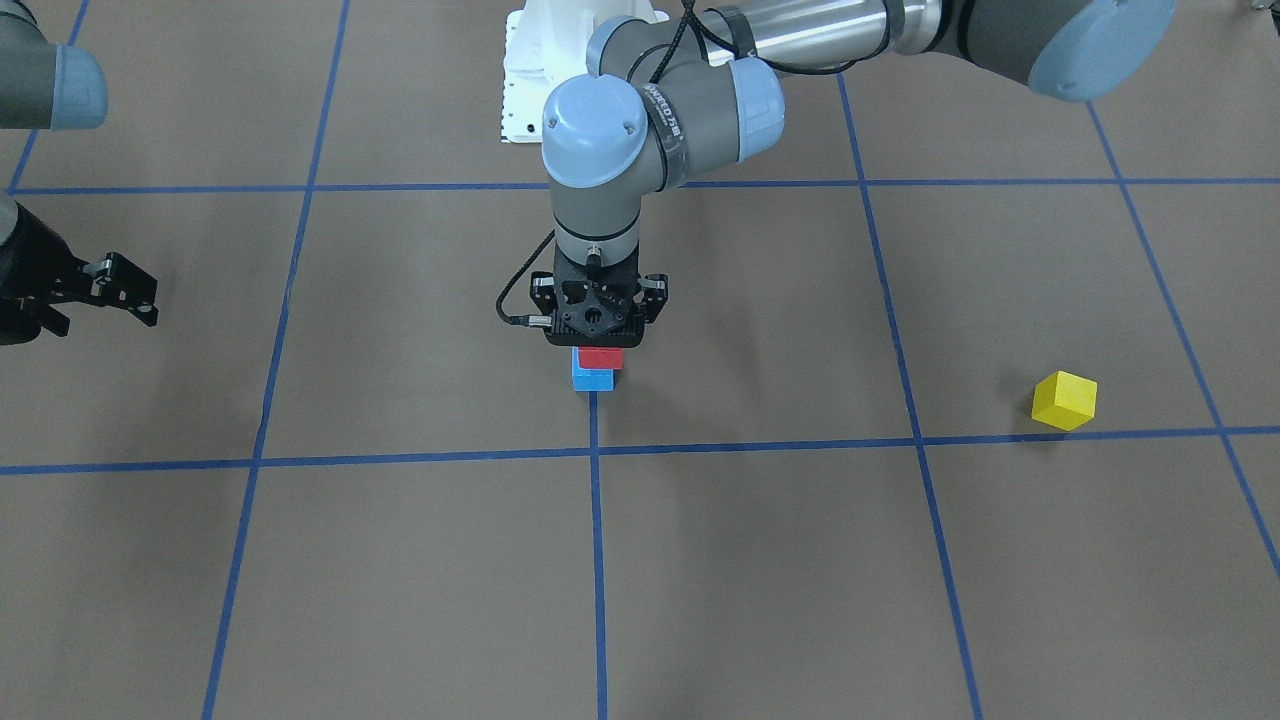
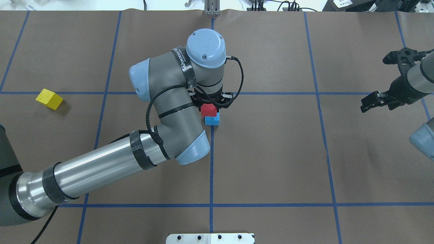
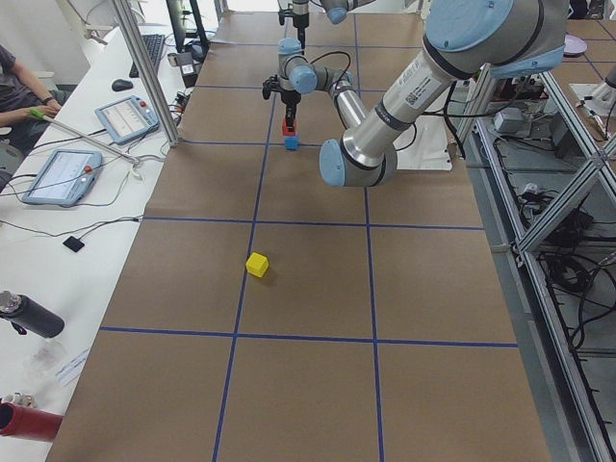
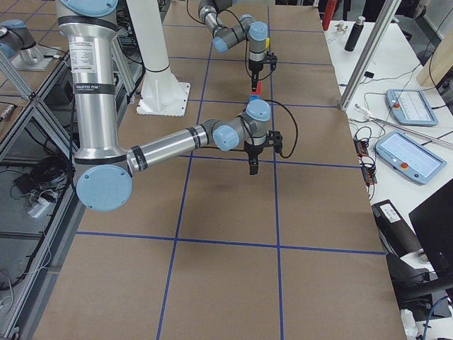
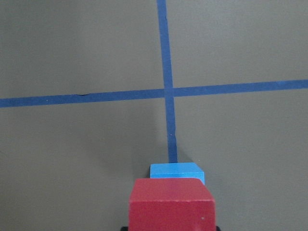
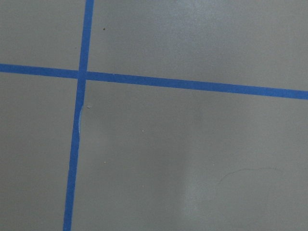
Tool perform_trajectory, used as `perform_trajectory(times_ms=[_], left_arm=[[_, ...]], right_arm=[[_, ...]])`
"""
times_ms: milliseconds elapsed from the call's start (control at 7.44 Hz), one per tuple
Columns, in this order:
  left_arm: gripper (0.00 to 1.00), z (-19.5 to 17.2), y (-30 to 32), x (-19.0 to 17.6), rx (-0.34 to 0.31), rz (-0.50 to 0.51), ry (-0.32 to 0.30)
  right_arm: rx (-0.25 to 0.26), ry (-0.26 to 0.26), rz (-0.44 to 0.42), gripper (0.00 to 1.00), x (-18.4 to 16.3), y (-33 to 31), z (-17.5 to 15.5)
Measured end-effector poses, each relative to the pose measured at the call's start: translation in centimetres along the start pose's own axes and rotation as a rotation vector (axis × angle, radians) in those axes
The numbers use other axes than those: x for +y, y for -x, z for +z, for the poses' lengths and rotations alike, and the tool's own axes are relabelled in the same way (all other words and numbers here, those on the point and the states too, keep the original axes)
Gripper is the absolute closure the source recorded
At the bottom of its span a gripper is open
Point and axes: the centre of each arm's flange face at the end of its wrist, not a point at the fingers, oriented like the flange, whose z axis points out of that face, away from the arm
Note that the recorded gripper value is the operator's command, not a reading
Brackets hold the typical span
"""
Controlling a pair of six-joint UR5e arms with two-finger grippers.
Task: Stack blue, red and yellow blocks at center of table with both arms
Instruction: 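Carry the red cube with the left gripper above the blue cube, then lower the red cube onto the blue cube and open the left gripper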
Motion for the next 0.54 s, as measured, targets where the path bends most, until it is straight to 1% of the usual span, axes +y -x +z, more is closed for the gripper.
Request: perform_trajectory(times_ms=[537], left_arm=[[1.00, 0.77, -0.69, 0.09, -0.002, 0.005, 0.007]], right_arm=[[0.000, 0.002, 0.000, 0.00, 0.01, 0.01, 0.09]])
